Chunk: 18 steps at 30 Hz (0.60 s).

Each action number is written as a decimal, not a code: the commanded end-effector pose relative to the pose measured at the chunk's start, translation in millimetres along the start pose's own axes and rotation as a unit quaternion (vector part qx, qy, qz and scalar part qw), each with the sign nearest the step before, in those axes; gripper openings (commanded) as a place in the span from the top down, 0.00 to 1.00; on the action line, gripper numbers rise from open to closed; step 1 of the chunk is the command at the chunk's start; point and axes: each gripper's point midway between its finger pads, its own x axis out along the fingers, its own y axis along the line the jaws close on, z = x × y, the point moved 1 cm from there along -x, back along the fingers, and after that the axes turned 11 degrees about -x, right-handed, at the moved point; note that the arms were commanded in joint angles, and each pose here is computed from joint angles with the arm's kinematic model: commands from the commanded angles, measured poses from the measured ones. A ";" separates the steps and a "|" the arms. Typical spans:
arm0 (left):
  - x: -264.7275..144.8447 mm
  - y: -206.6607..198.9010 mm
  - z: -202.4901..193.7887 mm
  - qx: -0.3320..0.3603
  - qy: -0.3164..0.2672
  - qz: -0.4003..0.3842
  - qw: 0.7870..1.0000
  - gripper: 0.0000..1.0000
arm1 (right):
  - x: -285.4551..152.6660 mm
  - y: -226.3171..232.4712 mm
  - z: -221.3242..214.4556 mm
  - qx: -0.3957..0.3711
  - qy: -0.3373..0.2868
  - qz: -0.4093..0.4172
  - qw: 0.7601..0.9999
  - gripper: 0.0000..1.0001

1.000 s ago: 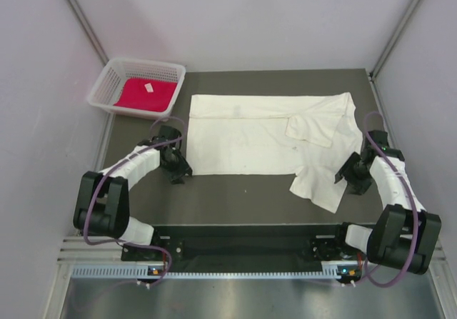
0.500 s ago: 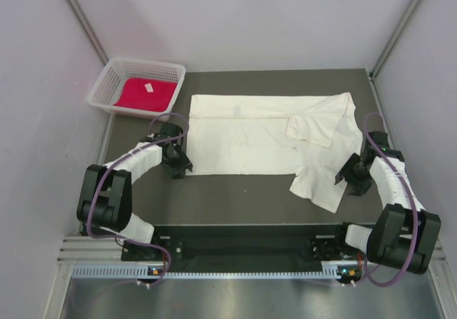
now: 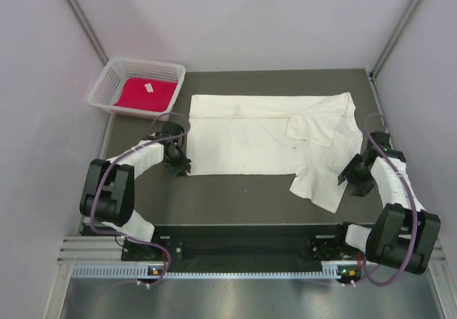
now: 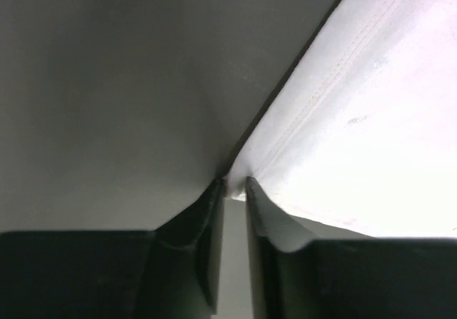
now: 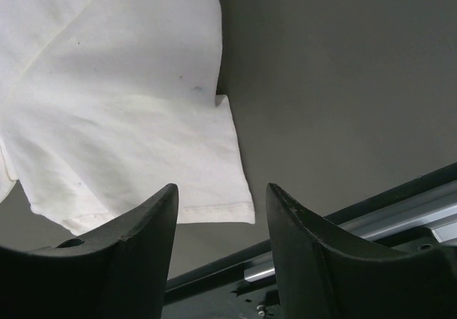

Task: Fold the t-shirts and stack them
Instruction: Fold the tshirt

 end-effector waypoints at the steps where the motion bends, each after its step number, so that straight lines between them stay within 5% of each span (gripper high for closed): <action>1: 7.3 -3.4 3.6 0.004 -0.006 -0.002 1.000 0.79 | 1.4 -11.3 1.4 0.013 -0.003 -0.017 1.000 0.48; 6: 7.0 -7.2 5.6 0.015 -0.009 -0.012 1.000 1.00 | 8.1 -16.9 4.8 0.030 -0.003 -0.026 0.999 0.51; 11: -1.4 -18.2 6.9 0.028 -0.005 -0.035 0.999 1.00 | 17.8 -7.2 -1.1 0.048 0.019 -0.001 0.999 0.70; 18: -10.2 -26.7 12.0 0.041 -0.016 -0.054 0.998 1.00 | 28.3 -4.8 -7.6 0.047 0.023 0.002 0.999 0.71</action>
